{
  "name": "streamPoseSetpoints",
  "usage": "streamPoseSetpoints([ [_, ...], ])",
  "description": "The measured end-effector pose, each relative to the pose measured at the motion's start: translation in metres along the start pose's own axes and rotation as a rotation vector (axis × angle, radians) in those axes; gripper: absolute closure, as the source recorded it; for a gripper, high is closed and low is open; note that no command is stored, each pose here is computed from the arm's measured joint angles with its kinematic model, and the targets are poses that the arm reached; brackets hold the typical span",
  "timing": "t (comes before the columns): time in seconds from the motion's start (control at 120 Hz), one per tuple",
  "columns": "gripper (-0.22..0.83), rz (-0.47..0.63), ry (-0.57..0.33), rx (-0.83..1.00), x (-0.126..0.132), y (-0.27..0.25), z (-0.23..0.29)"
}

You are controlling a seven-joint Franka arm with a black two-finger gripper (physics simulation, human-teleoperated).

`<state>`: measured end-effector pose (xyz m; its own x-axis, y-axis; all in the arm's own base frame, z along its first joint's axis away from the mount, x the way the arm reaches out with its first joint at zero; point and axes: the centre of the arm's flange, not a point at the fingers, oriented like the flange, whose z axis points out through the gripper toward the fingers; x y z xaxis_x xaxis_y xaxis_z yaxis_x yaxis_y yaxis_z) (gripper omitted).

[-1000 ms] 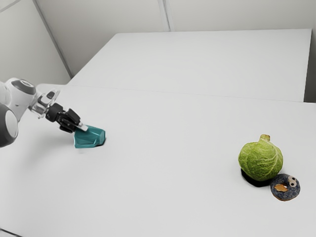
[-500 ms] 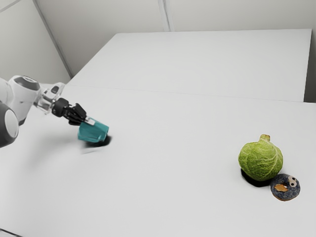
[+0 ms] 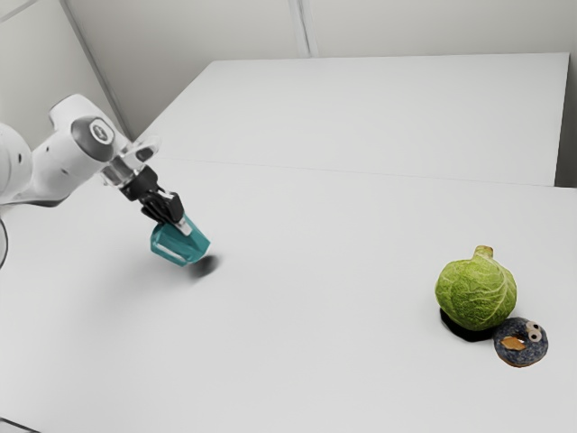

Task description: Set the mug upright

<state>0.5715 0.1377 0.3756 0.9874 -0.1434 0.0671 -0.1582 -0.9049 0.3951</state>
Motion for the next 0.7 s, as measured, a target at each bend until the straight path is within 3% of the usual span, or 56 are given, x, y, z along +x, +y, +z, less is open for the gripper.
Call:
streamPoseSetpoints([
  [0.3,0.78,-0.013,-0.06,0.259,-0.007,0.026,0.011],
  [0.7,0.78,-0.075,-0.092,0.404,-0.012,0.075,0.047],
])
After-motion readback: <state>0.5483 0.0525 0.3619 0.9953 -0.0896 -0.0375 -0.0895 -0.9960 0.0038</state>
